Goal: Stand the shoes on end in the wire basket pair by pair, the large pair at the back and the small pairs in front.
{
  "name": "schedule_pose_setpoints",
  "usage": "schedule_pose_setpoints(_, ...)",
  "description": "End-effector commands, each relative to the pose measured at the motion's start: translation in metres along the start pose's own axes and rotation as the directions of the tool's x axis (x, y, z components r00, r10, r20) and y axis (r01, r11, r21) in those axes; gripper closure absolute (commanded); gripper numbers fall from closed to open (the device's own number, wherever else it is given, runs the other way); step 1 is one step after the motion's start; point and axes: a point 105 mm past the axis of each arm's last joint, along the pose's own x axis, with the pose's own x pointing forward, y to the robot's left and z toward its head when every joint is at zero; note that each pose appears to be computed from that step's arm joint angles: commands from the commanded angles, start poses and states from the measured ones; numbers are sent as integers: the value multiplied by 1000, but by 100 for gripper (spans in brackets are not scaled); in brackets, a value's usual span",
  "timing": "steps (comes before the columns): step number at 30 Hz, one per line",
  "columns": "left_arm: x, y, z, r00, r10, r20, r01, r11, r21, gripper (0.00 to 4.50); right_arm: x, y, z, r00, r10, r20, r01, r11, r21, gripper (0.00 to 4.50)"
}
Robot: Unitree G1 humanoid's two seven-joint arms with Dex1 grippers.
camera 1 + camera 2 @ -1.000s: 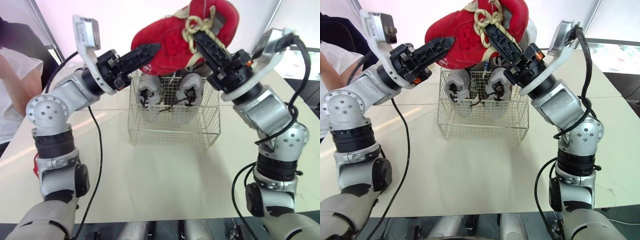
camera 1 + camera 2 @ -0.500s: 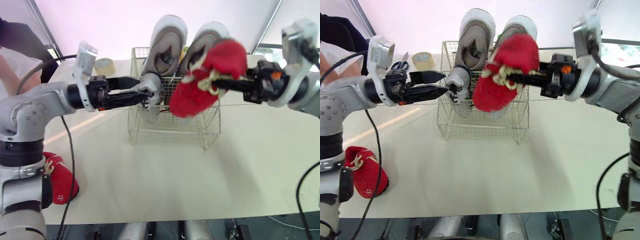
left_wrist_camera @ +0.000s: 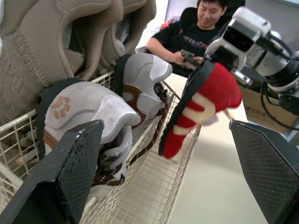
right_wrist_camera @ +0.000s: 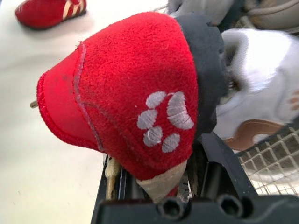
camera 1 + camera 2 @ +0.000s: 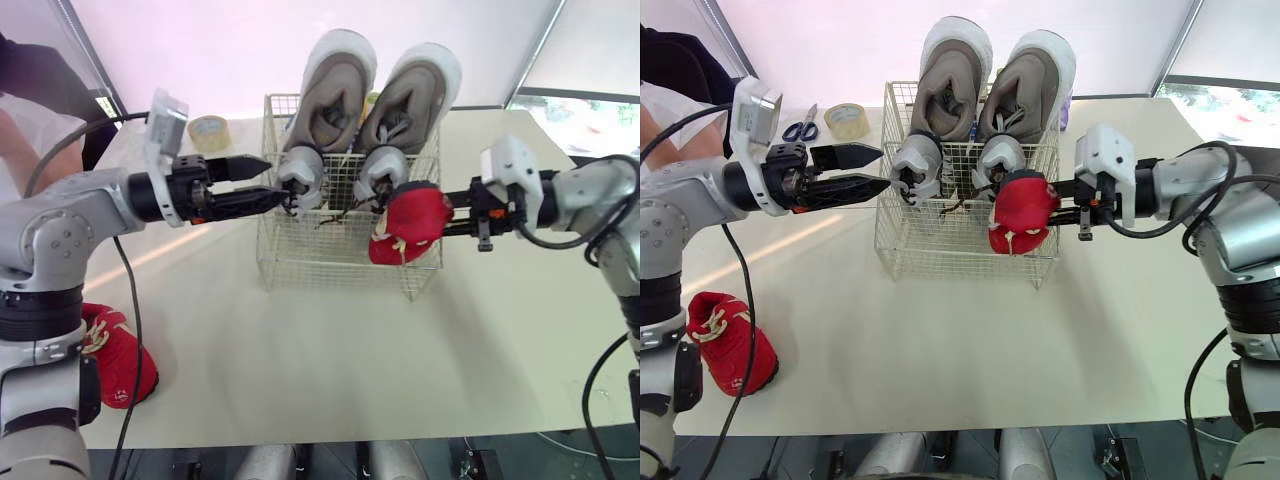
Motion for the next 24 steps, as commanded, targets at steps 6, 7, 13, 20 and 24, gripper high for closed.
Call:
schedule_pose_setpoints(6,-1,-7,10,999,-10,40,8,999,50,7,8,-3,-3,999,-22,39,23,1000,-14,391)
schedule_pose_setpoints(7,-1,-8,10,999,-11,44,9,999,48,7,9,-3,-4,999,-27,46,27,1000,-6,391)
schedule_pose_setpoints(13,1,-9,10,999,-17,42,15,999,50,0,8,5,-19,999,-45,0,45,999,8,285)
schedule_pose_setpoints(20,2,-10,8,999,-21,36,19,999,51,0,-6,5,-16,994,-107,-15,107,994,29,1)
schedule_pose_setpoints(24,-1,-10,6,1000,-7,27,6,999,50,0,-28,3,-1,982,-186,-36,186,982,-23,1)
